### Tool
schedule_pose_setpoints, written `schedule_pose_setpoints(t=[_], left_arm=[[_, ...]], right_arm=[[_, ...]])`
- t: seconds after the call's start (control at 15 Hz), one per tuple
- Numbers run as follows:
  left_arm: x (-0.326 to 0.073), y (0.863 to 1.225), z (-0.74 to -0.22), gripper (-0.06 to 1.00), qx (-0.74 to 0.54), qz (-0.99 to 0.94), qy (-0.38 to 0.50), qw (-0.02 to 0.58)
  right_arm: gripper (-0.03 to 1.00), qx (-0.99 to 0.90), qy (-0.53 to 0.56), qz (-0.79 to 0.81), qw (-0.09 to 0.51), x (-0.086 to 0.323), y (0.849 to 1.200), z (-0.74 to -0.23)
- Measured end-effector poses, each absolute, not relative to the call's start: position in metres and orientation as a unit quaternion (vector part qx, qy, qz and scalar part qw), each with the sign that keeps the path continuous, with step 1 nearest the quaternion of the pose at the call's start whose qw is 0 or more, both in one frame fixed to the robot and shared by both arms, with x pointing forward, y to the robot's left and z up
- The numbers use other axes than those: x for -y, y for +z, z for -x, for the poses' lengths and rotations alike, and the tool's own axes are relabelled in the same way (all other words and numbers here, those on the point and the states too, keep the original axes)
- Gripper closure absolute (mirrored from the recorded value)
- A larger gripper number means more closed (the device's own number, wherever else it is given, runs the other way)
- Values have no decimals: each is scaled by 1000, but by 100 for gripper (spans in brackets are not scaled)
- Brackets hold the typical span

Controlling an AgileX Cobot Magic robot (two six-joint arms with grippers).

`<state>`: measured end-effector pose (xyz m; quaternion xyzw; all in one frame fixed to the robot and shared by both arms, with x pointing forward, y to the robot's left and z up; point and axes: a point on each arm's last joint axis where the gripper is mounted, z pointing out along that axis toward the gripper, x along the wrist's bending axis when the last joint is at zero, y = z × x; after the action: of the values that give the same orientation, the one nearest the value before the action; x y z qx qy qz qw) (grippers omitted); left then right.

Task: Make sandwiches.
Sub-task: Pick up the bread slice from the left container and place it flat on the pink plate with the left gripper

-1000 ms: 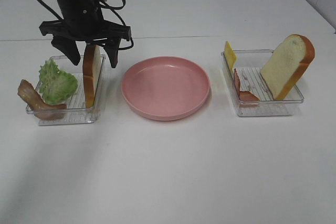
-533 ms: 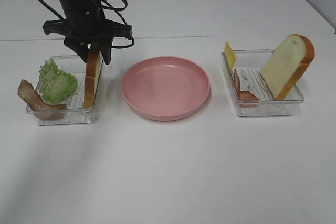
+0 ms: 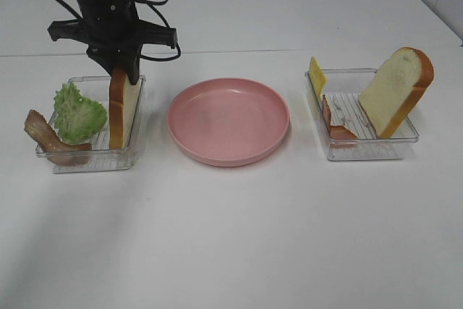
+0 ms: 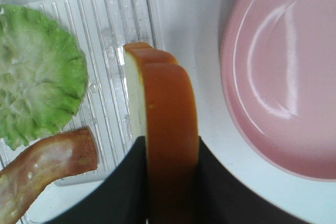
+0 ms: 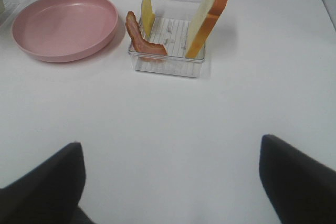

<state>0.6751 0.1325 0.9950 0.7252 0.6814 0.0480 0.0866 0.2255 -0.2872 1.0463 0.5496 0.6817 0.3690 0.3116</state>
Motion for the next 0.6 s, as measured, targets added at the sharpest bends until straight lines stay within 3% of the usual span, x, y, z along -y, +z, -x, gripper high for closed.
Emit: schedule_pose_setpoints(t=[0.2,0.4,0.6], left_arm=[[-130,1035,-671,73,-675,-722,50,141],[-123,1092,-662,73,-646,-723,17,245],[-127,1101,-666,73,-624,-721,-45,298]], right_arm=[[12,-682,369,-550,312,287,1046,-226],[12,-682,369,-550,312,287,1046,-226],[12,-682,369,-550,312,287,1046,-226]])
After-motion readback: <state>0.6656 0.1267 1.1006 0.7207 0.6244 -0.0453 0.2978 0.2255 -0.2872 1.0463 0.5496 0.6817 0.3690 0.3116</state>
